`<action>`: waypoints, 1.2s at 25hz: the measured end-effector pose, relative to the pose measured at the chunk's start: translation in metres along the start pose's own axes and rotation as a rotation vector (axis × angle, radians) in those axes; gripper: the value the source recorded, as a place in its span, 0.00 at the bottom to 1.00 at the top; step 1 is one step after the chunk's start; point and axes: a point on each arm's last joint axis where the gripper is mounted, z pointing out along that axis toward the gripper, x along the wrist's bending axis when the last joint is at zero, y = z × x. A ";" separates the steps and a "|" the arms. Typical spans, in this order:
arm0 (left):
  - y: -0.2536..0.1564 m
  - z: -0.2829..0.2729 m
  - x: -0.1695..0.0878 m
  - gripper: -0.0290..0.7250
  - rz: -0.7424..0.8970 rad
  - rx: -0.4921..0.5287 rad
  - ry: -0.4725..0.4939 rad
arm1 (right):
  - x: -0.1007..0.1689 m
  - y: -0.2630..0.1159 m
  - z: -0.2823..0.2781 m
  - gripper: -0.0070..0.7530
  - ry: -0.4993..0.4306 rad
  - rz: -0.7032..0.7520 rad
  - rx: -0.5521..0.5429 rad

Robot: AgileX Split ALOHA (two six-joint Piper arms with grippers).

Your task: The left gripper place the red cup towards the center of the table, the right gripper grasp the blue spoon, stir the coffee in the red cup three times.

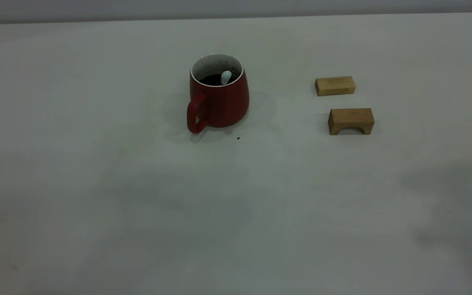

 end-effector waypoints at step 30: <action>0.000 0.000 0.000 0.77 0.000 0.000 0.000 | 0.013 -0.231 0.004 0.55 -0.105 0.229 -0.452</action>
